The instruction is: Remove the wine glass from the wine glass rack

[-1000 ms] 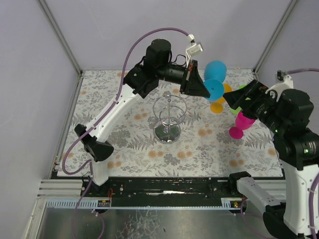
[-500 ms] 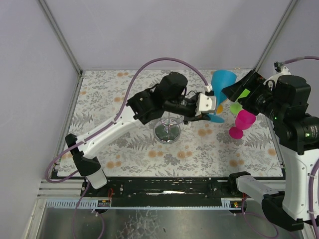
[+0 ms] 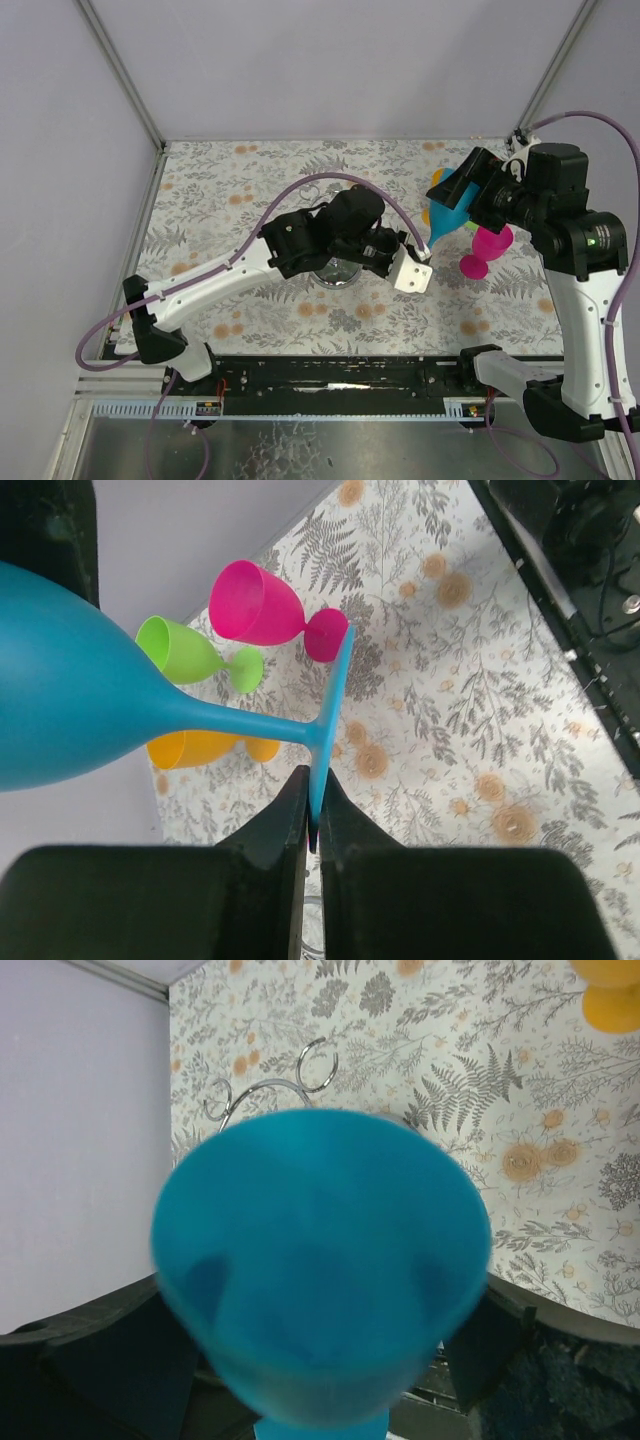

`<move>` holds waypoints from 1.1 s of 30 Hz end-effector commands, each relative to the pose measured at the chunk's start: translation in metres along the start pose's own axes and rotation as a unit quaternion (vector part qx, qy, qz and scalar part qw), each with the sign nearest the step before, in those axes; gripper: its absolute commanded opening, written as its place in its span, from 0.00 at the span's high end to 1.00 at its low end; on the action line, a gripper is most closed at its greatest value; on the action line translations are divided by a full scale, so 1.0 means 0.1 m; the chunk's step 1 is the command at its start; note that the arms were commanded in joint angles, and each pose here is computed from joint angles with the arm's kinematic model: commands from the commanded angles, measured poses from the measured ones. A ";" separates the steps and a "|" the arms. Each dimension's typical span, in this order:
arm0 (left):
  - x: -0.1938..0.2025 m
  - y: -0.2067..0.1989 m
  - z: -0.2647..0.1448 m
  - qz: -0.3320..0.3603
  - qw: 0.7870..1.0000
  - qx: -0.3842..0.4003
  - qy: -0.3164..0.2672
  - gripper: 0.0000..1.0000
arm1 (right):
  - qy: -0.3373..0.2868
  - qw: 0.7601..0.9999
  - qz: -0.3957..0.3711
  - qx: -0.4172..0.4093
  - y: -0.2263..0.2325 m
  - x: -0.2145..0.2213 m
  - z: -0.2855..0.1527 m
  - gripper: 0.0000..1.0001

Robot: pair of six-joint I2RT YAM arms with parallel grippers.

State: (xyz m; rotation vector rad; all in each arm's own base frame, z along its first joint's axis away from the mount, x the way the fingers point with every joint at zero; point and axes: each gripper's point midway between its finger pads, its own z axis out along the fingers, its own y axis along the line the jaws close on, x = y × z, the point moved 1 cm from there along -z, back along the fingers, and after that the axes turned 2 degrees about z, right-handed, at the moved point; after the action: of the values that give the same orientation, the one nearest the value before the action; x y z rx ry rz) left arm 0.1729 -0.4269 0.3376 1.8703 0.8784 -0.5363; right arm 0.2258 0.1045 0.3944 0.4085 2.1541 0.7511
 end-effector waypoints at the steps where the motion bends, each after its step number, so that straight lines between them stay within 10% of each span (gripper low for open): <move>1: -0.11 0.10 -0.07 0.086 0.996 -0.031 0.000 1.00 | 0.024 1.000 -0.020 -0.003 -0.02 0.08 0.01 0.08; 19: 0.04 0.19 0.02 0.137 0.987 -0.067 0.048 1.00 | 0.060 0.997 -0.017 0.038 -0.22 0.24 0.07 0.25; 25: -0.06 0.43 -0.03 0.090 0.987 -0.125 0.041 0.41 | -0.025 0.993 -0.039 0.113 -0.41 -0.06 -0.09 0.43; 33: -0.23 0.70 -0.15 -0.042 0.983 -0.178 0.014 0.18 | -0.169 0.956 -0.123 0.208 -0.68 -0.58 -0.42 0.41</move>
State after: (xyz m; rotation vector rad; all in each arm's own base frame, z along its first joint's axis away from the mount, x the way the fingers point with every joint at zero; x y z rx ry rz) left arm 0.1990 -0.4316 0.3561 1.7489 0.8976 -0.2813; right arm 0.2236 0.0417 0.3803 0.4597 2.1444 0.2861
